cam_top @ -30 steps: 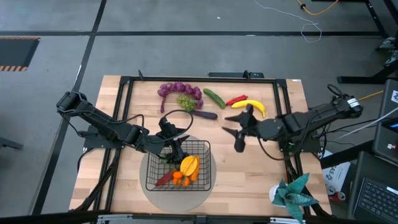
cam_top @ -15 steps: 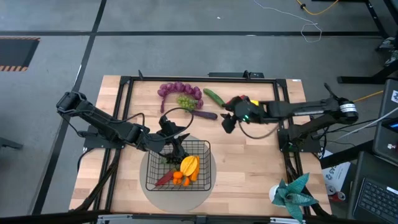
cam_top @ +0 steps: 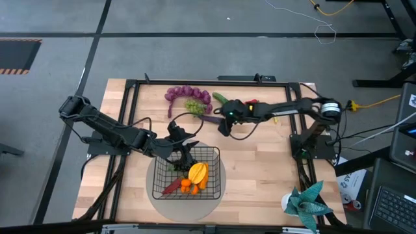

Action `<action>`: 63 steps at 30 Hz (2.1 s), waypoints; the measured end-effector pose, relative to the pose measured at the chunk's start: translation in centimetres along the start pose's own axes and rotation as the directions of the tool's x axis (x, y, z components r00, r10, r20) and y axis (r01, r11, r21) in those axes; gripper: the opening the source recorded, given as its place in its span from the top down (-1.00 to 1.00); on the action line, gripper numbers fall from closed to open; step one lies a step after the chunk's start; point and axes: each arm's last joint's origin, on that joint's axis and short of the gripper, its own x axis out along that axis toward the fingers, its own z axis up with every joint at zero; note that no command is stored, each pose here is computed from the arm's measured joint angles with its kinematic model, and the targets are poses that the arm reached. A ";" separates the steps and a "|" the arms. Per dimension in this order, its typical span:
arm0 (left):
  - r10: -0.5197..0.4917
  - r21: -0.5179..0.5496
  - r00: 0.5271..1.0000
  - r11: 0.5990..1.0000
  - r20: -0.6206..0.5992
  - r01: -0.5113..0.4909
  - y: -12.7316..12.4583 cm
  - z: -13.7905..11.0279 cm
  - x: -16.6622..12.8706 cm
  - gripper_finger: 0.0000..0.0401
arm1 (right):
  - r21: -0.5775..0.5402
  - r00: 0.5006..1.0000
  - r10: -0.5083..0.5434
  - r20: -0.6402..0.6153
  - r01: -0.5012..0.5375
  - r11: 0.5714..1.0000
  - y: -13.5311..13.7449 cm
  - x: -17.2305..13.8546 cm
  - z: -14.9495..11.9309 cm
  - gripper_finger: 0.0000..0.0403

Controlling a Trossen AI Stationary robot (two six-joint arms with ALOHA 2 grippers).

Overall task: Build produce basket
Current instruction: Put the eggplant into the black wire basket

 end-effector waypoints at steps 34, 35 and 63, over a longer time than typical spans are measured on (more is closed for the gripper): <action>0.000 0.001 1.000 1.000 0.000 0.000 0.0 0.0 0.0 0.30 | -0.165 0.996 0.089 0.012 -0.085 0.983 0.2 1.8 -0.1 0.04; 0.000 0.001 1.000 1.000 0.000 0.000 0.0 0.0 0.0 0.30 | -0.163 0.996 0.089 0.012 -0.086 0.983 0.2 1.8 -0.1 0.04; 0.004 0.009 1.000 1.000 -0.008 -0.004 0.0 -0.1 0.0 0.30 | -0.097 0.997 -0.041 -0.064 0.035 0.995 -1.1 5.4 -1.8 -0.56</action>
